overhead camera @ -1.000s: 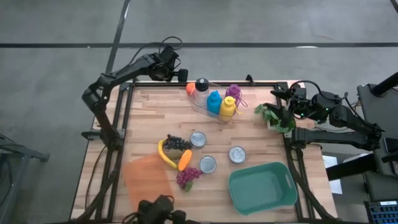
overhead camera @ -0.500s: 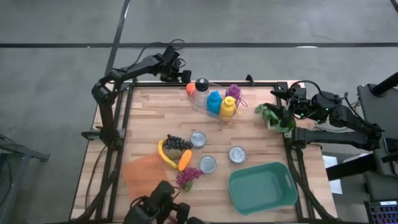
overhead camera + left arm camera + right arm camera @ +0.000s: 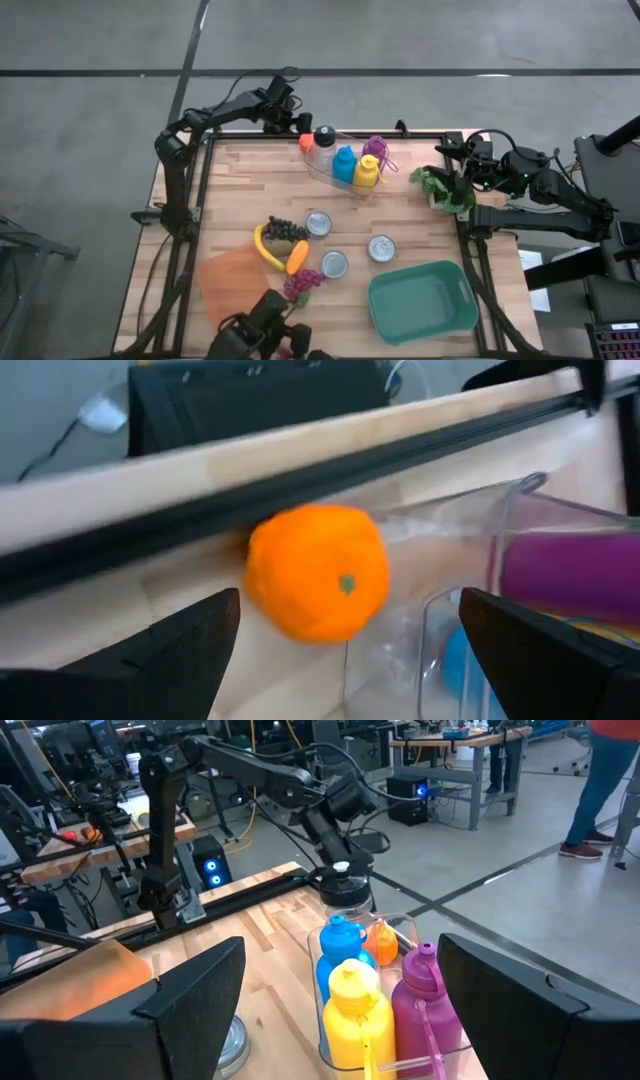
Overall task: Pick & Place Food Item
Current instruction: Put the orange into the orange bin
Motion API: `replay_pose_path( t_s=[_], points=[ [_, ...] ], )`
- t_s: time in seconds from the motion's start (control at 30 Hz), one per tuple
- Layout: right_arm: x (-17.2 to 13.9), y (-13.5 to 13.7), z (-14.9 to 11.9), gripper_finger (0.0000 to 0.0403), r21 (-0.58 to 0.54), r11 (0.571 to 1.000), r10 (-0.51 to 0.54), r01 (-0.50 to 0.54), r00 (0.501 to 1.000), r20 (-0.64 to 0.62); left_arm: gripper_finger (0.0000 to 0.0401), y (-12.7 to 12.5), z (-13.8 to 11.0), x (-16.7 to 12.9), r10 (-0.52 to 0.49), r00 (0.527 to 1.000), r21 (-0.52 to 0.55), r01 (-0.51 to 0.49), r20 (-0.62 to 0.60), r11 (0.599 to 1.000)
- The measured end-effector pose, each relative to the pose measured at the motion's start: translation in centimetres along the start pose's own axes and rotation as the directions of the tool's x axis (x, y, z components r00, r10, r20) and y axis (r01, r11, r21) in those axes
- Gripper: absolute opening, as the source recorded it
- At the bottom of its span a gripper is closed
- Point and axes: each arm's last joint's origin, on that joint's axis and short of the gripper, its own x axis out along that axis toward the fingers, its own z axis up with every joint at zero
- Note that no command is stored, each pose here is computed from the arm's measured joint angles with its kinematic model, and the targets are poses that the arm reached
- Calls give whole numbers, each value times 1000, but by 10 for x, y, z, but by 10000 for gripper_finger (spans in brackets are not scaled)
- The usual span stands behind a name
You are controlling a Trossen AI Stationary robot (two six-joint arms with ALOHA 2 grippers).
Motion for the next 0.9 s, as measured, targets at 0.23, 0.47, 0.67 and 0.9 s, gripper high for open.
replay_pose_path(
  t_s=[0.23, 0.47, 0.67, 0.9],
  points=[
    [0, 0, 0, 329, 0, 1000, 0, 0, 1000, 1, 383, -15, 0, -12, 90, 996, -30, -91, -23, 995],
    [0, 0, 0, 329, 0, 1000, 0, 0, 1000, 0, 383, -30, -3, -24, 121, 990, -35, -124, -69, 992],
    [0, 0, 0, 329, 0, 1000, 0, 0, 1000, 0, 383, -27, -2, -10, 129, 989, -33, -132, -77, 991],
    [0, 0, 0, 329, 0, 1000, 0, 0, 1000, 0, 383, -16, -5, 24, 54, 975, -68, -71, -217, 995]
  ],
)
